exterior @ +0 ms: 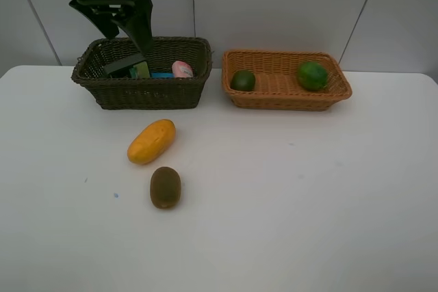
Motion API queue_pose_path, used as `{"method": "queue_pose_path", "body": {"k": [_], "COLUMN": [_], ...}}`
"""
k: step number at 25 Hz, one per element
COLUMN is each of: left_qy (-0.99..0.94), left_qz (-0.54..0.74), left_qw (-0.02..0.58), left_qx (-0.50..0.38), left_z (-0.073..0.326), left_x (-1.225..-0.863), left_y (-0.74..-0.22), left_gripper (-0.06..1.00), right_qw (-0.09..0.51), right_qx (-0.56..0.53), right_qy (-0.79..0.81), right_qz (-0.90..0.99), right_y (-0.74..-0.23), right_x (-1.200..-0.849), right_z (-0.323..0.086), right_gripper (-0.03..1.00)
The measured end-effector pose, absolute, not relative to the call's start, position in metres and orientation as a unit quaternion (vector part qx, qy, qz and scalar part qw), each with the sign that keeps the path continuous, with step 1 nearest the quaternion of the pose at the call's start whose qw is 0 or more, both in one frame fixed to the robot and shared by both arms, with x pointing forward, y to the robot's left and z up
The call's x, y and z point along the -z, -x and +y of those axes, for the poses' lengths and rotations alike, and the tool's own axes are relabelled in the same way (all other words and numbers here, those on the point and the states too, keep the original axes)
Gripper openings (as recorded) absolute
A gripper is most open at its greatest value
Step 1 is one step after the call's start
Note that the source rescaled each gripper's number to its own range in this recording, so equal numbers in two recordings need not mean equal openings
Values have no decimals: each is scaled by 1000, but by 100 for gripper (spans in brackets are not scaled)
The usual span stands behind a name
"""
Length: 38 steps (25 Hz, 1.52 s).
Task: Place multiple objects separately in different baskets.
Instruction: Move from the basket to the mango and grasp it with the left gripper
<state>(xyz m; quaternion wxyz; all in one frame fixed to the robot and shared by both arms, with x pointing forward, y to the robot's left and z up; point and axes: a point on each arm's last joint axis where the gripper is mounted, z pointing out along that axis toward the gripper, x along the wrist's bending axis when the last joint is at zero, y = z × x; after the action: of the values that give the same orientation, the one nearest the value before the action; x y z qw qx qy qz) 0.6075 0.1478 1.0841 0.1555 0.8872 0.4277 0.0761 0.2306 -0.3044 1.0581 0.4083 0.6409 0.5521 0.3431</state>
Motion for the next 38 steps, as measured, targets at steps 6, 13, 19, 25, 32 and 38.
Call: {"method": "queue_pose_path", "body": {"k": [6,13,19,25,32,38], "left_qy": [-902,-911,-914,-917,-919,-918], "left_qz": [405,402,395,391,391,392], "left_qw": [138,94,92,80,59,57], "left_qx": [-53,-19,-23,-19,-2,-2], "left_z": [129,131,133,130,128,127], "left_x": [-1068,-1026,-994,-959,-930,-917], "left_y": [-594,-580,-578,-585,-590,-593], "left_gripper": [100,100,100,100,100,100], "right_qw": [408,408,408,408,408,408], "right_qx": [-343,-343,-343,-343,-343,-343], "right_qy": [-641,-641,-641,-641,-641,-641], "right_qz": [552,552,552,552,552,552], "right_y": [-231,-231,-231,-231,-231,-231], "right_x": [-1058,-1058,-1058,-1058,-1058,-1058], "right_z": [-304,-304,-304,-304,-304,-304], "right_gripper": [100,100,100,100,100,100]}}
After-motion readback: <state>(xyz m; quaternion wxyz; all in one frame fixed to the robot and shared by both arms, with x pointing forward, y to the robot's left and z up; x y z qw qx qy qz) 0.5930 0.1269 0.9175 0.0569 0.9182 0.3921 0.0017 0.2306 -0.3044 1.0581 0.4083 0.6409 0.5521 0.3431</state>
